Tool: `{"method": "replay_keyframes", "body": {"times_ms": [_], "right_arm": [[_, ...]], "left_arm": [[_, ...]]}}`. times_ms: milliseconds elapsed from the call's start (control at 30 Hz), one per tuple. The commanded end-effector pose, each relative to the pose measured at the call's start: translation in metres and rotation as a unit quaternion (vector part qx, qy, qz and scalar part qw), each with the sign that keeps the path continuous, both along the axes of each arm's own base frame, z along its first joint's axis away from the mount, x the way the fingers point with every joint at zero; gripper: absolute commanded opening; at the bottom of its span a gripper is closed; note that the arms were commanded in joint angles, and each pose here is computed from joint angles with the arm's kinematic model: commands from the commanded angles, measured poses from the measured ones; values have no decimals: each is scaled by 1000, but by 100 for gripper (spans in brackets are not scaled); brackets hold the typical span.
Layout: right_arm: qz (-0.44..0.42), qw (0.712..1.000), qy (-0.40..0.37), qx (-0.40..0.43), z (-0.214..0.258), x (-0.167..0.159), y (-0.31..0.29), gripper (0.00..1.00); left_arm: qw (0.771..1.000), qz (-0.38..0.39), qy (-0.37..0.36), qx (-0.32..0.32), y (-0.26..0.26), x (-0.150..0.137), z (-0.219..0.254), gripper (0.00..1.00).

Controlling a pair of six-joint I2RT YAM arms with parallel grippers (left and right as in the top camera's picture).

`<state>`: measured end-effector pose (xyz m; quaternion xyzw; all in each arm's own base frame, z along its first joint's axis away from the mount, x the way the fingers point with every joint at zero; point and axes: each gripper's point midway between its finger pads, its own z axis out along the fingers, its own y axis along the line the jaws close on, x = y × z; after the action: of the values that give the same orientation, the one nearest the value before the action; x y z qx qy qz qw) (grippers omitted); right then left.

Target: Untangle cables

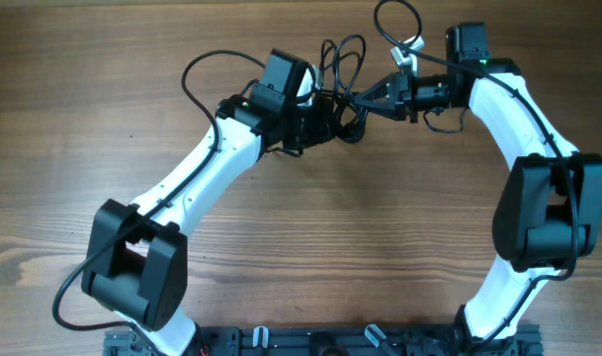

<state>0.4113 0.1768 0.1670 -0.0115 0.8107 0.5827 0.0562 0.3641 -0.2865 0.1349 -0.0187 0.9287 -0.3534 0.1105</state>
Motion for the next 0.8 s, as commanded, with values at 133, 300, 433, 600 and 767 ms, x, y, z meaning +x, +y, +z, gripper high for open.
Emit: {"method": "replay_keyframes", "body": {"times_ms": [133, 300, 433, 600, 767], "right_arm": [[40, 982, -91, 160, 92, 5, -19, 8], [40, 980, -94, 172, 106, 14, -32, 7], [24, 981, -99, 167, 113, 26, -49, 8], [15, 978, -133, 159, 117, 33, -61, 11], [19, 977, -152, 148, 109, 33, -48, 21]], "left_arm": [[996, -50, 64, 40, 8, -39, -42, 4], [995, -44, 64, 55, 13, -39, -45, 4], [995, -37, 66, 71, 18, -39, -49, 4], [994, -33, 68, 81, 22, -39, -51, 4], [996, -38, 56, 57, 16, -35, -43, 4]]}}
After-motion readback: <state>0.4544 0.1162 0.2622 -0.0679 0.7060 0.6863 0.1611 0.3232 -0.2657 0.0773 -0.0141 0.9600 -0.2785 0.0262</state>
